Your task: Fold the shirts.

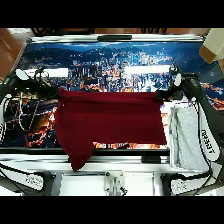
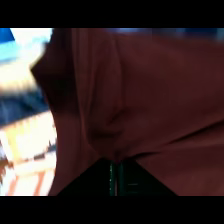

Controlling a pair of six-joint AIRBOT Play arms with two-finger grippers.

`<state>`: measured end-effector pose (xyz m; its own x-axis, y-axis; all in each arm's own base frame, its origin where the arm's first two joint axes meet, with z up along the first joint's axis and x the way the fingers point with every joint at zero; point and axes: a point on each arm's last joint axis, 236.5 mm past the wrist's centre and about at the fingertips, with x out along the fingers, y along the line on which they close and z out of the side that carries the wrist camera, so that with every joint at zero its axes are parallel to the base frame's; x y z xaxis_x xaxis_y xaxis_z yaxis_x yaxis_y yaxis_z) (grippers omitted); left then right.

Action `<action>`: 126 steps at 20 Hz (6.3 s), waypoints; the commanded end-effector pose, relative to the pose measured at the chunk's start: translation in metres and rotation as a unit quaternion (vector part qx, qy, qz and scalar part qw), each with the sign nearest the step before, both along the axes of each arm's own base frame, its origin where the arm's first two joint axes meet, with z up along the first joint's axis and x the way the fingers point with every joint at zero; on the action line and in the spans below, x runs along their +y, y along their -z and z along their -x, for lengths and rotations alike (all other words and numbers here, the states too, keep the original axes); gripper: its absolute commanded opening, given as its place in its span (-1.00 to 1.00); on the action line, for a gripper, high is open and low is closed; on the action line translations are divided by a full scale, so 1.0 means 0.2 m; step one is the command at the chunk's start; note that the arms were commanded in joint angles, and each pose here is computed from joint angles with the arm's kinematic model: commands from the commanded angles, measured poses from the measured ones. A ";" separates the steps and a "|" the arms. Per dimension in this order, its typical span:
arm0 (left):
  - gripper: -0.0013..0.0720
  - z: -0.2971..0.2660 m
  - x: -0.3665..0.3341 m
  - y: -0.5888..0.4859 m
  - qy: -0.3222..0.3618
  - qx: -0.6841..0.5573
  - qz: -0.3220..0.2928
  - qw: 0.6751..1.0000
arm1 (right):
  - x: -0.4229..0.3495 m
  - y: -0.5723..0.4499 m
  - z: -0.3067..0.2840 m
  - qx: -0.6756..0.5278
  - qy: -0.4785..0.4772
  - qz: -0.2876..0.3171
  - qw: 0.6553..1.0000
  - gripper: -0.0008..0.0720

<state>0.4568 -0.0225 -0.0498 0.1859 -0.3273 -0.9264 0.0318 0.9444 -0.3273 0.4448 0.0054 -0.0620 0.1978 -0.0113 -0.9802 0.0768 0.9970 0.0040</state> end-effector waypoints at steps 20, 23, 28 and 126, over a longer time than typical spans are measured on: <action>0.64 0.68 0.13 -0.21 -0.035 0.175 0.039 0.983 | -0.13 -0.38 0.49 0.091 -0.058 -0.043 0.993 0.31; 0.64 1.04 0.04 -0.08 -0.062 0.186 0.059 0.979 | -0.15 -0.46 0.61 0.062 -0.033 -0.073 0.995 0.31; 0.33 1.27 -0.10 0.07 -0.080 0.163 0.086 0.980 | -0.18 -0.49 0.64 0.039 -0.021 -0.069 0.997 0.31; -0.88 0.32 -1.96 -0.22 0.130 -0.064 0.273 0.951 | 0.58 -1.35 0.67 -0.159 -0.053 -0.317 0.933 -0.78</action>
<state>0.3988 -0.3657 -0.0187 0.0817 -0.7472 -0.6596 0.3382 0.6433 -0.6869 0.3443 0.1140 0.1739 0.4166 0.5732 -0.7056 -0.1443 0.8081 0.5711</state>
